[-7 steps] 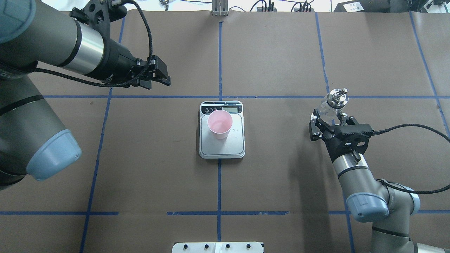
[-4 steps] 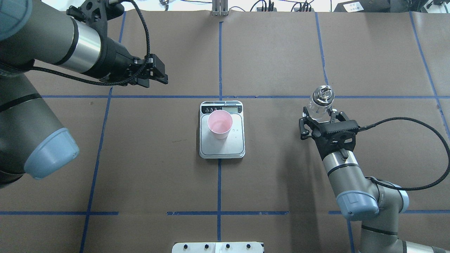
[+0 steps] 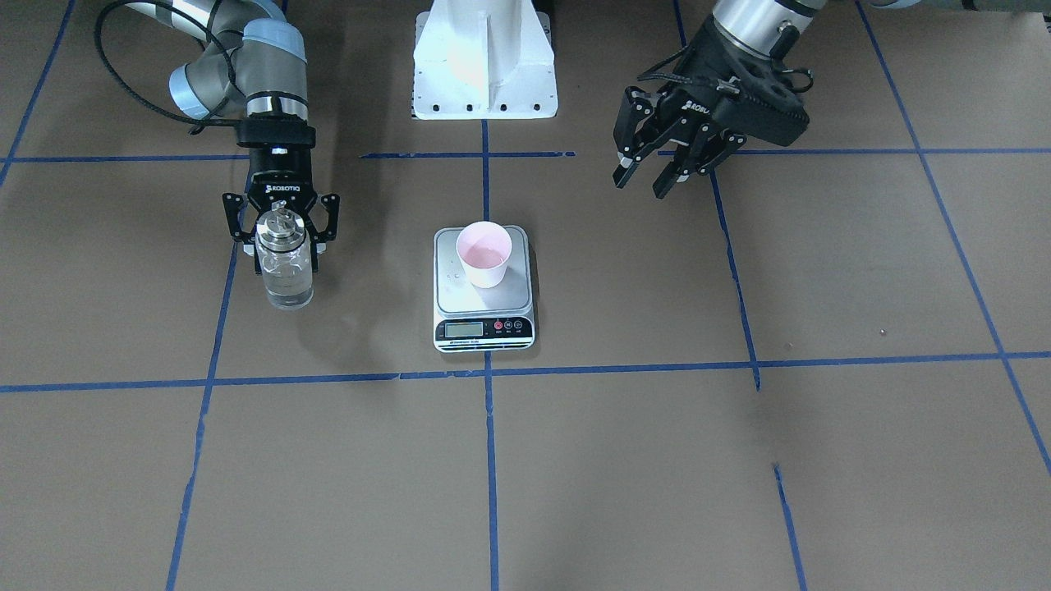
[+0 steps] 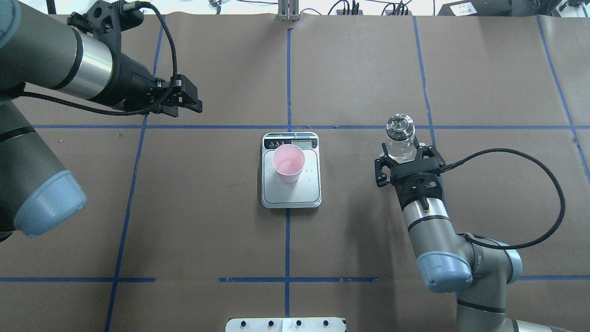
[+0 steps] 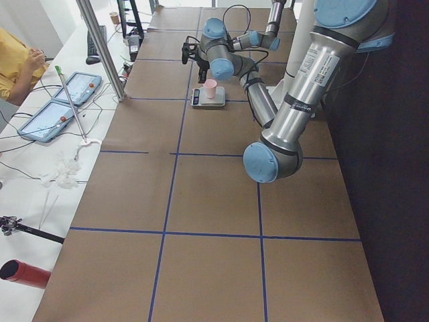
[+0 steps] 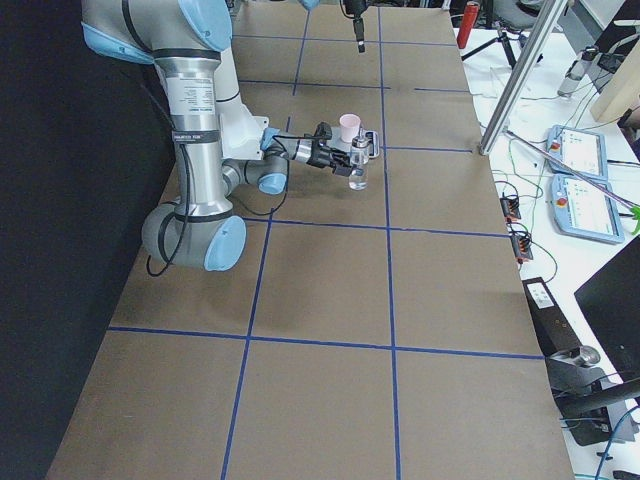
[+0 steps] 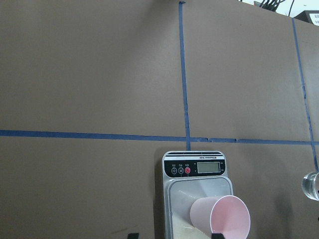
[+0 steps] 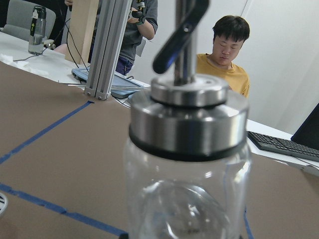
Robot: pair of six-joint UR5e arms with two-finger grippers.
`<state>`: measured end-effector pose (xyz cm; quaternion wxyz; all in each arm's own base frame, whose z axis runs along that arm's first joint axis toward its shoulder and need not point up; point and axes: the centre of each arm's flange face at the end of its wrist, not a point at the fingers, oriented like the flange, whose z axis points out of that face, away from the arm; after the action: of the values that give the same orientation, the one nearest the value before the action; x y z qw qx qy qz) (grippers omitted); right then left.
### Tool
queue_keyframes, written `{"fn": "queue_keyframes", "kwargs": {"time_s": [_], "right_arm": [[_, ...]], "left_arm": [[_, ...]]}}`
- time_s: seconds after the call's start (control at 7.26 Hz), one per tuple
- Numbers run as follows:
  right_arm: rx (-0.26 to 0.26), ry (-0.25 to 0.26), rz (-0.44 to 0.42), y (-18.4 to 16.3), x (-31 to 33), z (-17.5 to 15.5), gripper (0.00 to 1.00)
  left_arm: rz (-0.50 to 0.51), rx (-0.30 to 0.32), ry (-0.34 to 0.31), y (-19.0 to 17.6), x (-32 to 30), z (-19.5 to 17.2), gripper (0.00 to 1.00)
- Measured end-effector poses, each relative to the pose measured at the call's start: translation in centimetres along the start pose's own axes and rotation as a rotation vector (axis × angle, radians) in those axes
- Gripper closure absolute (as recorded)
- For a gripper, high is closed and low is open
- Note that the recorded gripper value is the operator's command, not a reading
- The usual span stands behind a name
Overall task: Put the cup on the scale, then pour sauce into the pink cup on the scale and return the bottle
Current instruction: 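Tilt the bottle with the right gripper, spout over the pink cup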
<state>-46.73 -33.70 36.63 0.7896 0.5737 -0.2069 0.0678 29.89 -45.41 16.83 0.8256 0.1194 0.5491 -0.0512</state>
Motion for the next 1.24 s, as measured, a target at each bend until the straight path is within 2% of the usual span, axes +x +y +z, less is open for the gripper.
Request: {"fn": "queue_keyframes", "kwargs": {"time_s": [0.41,0.69,0.96,1.24], "right_arm": [[-0.038,0.136,-0.254,-4.5,-6.1,-0.7,1.00],[-0.085,0.218,-0.435,-6.4,-8.9,-0.8,1.00],[-0.128,0.271,-0.613,-5.8,-10.1,-1.3,1.00],[-0.121,0.287,-0.774,-4.8,-10.7,-2.1,1.00]], "left_arm": [[0.102,0.030,-0.060,-2.1,-4.7,-1.6,0.42],[0.143,0.020,-0.076,-3.1,-7.2,-2.7,0.42],[0.147,0.014,-0.082,-3.4,-8.1,-3.0,0.42],[0.147,0.011,-0.084,-3.4,-8.3,-2.9,0.42]]}}
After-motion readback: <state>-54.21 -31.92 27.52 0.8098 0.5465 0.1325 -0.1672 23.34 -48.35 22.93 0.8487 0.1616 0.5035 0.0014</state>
